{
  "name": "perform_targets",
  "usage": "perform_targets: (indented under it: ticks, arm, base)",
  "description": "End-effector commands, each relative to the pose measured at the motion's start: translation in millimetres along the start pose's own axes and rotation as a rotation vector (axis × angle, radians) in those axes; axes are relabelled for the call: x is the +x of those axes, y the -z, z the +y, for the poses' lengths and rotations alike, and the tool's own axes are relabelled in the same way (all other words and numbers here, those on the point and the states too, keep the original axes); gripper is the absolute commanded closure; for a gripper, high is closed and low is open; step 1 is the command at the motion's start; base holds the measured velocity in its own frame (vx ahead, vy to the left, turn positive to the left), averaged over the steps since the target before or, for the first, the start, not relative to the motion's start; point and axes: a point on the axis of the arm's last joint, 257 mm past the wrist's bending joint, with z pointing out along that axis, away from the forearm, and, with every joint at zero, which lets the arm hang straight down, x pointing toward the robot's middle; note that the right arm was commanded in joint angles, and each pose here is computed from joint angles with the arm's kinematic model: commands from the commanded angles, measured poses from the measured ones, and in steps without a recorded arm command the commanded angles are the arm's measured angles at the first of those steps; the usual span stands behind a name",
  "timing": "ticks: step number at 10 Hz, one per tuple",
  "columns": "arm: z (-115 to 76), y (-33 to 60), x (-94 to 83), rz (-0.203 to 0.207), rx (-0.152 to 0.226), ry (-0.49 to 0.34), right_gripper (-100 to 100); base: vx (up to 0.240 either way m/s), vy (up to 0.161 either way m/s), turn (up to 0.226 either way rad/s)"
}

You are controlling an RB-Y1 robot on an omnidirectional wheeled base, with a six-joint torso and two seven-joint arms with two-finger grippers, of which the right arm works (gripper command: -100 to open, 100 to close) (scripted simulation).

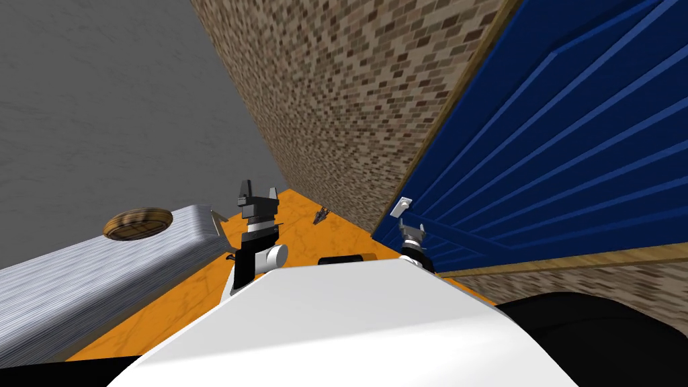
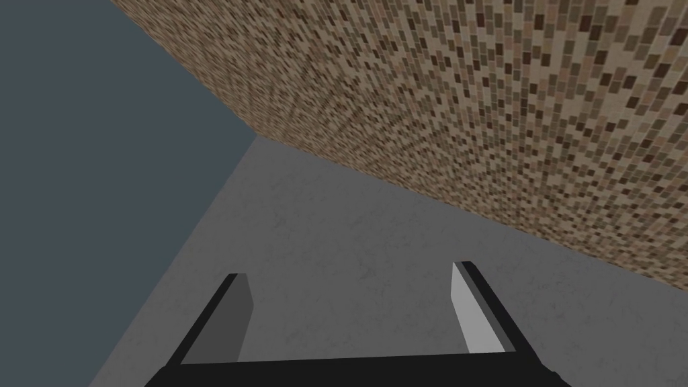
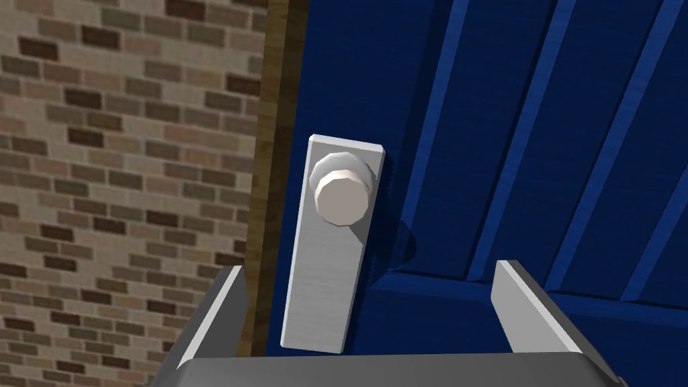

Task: Pull the door open

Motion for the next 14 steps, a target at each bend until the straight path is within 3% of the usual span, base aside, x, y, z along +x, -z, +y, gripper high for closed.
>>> perform_targets:
  ticks: [1, 6, 7, 12, 14]
  arm:
    - [7.1, 0.0, -10.1, -0.025, -0.017, -0.047, -100]
    - [27.6, 6.1, -39.7, -0.091, -0.071, -0.174, -100]
    - [24.3, 6.2, -35.5, -0.083, -0.065, -0.159, -100]
    - [31.1, -13.5, -45.1, -0.089, -0.052, -0.162, -100]
    - [31.2, -14.8, -45.1, -0.089, -0.051, -0.161, -100]
  base:
    - [0.121, -0.047, 0.083]
    - [0.128, -0.049, 0.082]
    - [0.049, -0.02, 0.015]
    - [0.144, -0.101, -0.024]
    - [0.122, -0.072, -0.006]
